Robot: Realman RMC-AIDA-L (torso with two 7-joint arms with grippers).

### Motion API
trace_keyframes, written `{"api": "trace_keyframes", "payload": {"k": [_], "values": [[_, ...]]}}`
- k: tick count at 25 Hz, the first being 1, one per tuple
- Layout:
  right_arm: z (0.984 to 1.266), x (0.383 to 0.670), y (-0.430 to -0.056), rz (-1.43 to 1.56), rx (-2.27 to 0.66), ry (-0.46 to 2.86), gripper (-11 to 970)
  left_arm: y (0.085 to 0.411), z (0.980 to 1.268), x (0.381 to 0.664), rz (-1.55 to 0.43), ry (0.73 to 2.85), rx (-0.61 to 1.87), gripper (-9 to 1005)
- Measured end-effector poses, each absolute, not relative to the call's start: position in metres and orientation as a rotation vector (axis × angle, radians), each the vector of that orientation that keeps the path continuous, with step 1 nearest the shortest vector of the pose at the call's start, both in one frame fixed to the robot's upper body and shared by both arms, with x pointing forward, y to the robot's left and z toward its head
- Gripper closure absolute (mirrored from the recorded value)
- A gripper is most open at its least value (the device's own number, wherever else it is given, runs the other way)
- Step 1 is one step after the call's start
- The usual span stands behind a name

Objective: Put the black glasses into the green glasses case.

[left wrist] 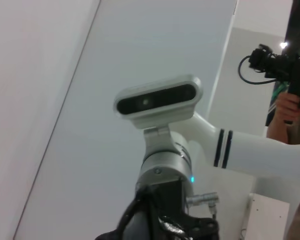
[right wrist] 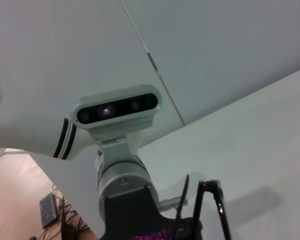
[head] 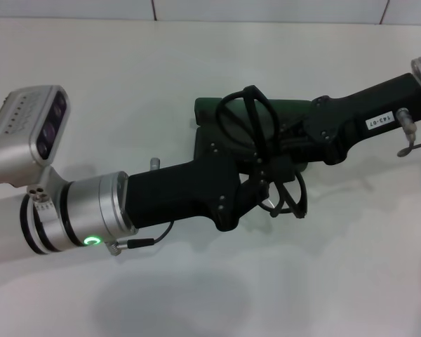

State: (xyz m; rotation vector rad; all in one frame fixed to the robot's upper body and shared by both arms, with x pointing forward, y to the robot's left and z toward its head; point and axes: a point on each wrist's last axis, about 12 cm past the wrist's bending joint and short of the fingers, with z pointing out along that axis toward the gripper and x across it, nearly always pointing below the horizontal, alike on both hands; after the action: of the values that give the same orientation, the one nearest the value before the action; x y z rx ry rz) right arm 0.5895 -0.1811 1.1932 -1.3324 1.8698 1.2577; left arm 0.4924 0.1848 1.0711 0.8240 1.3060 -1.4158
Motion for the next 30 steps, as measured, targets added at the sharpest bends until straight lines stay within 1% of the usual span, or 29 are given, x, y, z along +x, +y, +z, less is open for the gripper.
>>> {"api": "trace_keyframes", "payload": {"k": [7,12,13,14,16,17,19,22,26,30], "values": [[1.193,0.59,-0.179,1.252,-1.348,1.863,860,0.186,1.067,0.491,-1.411,1.335,0.807,967],[1.194,0.597,-0.177,1.181,-1.351,1.878,860,0.194,1.062,0.481,-1.417,1.339,0.777,967],[1.196,0.599,-0.176,1.156,-1.365,1.877,860,0.197,1.061,0.478,-1.418,1.337,0.769,967],[1.197,0.601,-0.174,1.13,-1.379,1.88,860,0.203,1.058,0.469,-1.424,1.334,0.747,967],[1.201,0.608,-0.168,1.055,-1.422,1.887,860,0.206,1.057,0.466,-1.424,1.331,0.738,966],[1.207,0.616,-0.157,0.972,-1.475,1.897,860,0.218,1.054,0.452,-1.418,1.315,0.718,966],[1.211,0.62,-0.151,0.925,-1.503,1.908,860,0.222,1.053,0.446,-1.409,1.3,0.72,966],[1.216,0.629,-0.125,0.766,-1.609,1.95,860,0.227,1.049,0.437,-1.376,1.291,0.72,965],[1.212,0.636,-0.08,0.428,-1.766,2.0,860,0.232,1.044,0.429,-1.333,1.294,0.715,965],[1.2,0.635,-0.051,0.144,-1.868,2.021,860,0.233,1.039,0.424,-1.299,1.302,0.719,966]]}}
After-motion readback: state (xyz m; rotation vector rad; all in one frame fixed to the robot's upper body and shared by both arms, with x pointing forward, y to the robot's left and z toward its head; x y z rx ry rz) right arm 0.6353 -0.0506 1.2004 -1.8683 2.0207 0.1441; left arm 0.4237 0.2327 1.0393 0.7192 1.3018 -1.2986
